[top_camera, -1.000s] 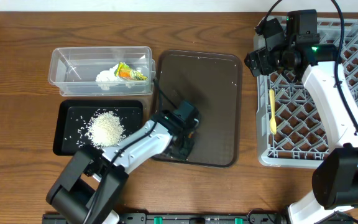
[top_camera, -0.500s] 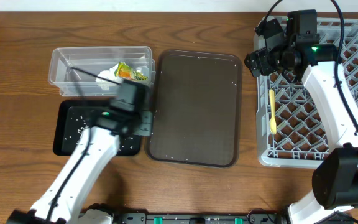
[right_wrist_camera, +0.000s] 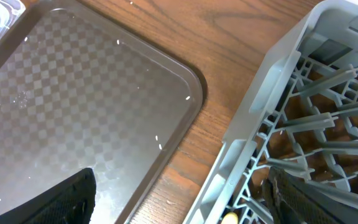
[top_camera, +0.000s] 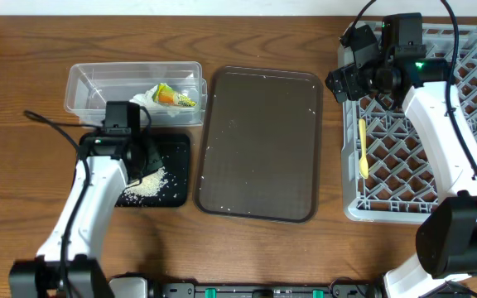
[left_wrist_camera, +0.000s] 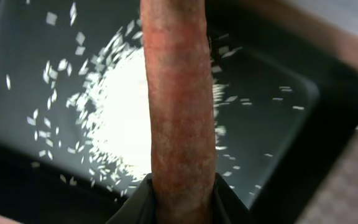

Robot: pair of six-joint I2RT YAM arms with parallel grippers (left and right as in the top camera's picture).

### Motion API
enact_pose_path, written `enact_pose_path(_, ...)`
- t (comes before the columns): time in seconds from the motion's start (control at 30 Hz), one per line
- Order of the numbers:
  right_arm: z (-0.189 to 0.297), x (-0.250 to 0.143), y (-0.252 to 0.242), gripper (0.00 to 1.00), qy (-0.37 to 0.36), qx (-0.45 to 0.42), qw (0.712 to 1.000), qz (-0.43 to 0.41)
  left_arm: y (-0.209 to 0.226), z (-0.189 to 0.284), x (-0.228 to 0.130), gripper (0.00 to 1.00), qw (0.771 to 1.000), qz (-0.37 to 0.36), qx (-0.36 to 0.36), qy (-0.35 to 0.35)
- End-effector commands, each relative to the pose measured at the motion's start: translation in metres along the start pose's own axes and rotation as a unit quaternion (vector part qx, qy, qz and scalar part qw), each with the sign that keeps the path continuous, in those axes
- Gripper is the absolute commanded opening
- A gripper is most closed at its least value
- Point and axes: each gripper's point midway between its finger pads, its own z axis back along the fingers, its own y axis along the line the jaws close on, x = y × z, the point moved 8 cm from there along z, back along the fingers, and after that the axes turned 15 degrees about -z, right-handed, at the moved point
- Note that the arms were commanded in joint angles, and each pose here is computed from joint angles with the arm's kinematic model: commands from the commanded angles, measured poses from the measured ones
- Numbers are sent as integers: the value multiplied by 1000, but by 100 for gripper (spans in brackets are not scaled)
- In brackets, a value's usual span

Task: Sort waste into correct bins and load items into the dishwasher rack
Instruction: 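Carry the carrot left with the left gripper and drop it on the rice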

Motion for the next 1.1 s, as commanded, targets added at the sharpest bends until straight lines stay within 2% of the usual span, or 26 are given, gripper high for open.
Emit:
enact_pose_path(0.0,-6,-3,4,85,9,9,1000,-4,11,-16,-4,7,997,62,20,31)
enact_pose_path(0.2,-6,-3,4,85,9,9,1000,-4,17,-39,-6,8,991,114,33,65)
enact_pose_path(0.4,-6,-3,4,85,9,9,1000,-4,16,-54,-4,9,990,117,36,74)
enact_pose_path(0.53,-6,-4,4,85,10,8,1000,-4,16,-55,-4,17,990,116,37,76)
enact_pose_path(0.73,-6,-3,4,86,9,8,1000,-4,15,-52,-2,40,992,97,35,76)
enact_pose_path(0.87,-6,-3,4,89,8,9,1000,-4,15,-37,9,46,995,74,28,52)
enact_pose_path(0.97,-6,-3,4,99,7,9,1000,-4,14,-17,21,51,998,65,17,11)
enact_pose_path(1.07,-6,-1,5,99,3,11,1000,-3,12,6,31,53,999,34,7,-32)
